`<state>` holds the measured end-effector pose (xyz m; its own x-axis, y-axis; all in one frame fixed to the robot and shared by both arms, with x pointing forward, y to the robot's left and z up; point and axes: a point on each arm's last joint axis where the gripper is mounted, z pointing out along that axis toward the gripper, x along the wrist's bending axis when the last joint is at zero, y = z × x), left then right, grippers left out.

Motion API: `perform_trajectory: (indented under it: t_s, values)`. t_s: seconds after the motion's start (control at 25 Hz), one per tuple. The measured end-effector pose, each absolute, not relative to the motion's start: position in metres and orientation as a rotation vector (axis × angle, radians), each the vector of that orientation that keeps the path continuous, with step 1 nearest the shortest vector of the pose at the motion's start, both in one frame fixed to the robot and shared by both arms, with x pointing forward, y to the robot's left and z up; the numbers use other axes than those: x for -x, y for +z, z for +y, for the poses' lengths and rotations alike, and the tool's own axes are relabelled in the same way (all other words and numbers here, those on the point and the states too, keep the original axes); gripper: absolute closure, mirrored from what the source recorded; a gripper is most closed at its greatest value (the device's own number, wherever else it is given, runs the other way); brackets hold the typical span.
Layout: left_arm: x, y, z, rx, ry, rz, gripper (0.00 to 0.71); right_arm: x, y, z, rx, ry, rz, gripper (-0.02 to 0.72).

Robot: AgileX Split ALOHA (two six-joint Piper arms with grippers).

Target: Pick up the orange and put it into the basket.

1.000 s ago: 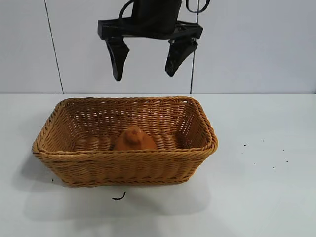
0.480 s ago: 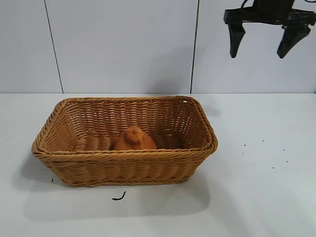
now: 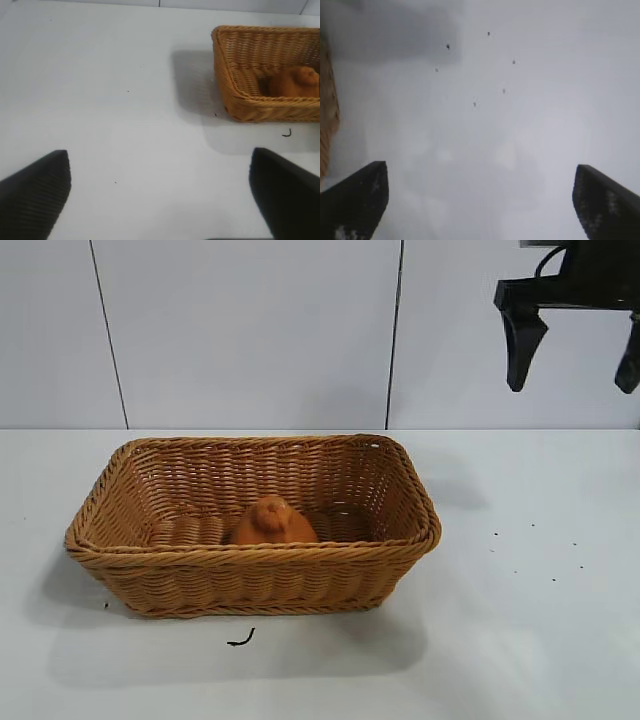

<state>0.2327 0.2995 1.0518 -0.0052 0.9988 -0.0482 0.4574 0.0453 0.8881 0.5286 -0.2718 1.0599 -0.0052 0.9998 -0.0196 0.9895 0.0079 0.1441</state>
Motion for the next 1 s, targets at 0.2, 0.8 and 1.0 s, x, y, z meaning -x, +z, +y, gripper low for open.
perform_trajectory:
  t_s: [0.2,0.8,1.0]
  values:
    - [-0.233,1.052,0.299,-1.513,0.905,1.566,0.014,-0.45,1.057,-0.279,-2.131,0.141,2.148,0.01]
    - [-0.233,1.052,0.299,-1.513,0.905,1.566,0.014,-0.293,1.043,-0.295,-1.773,0.741,1.833,0.01]
    - [-0.233,1.052,0.299,-1.513,0.905,1.566,0.014,-0.256,1.052,-0.298,-1.608,0.954,1.658,0.01]
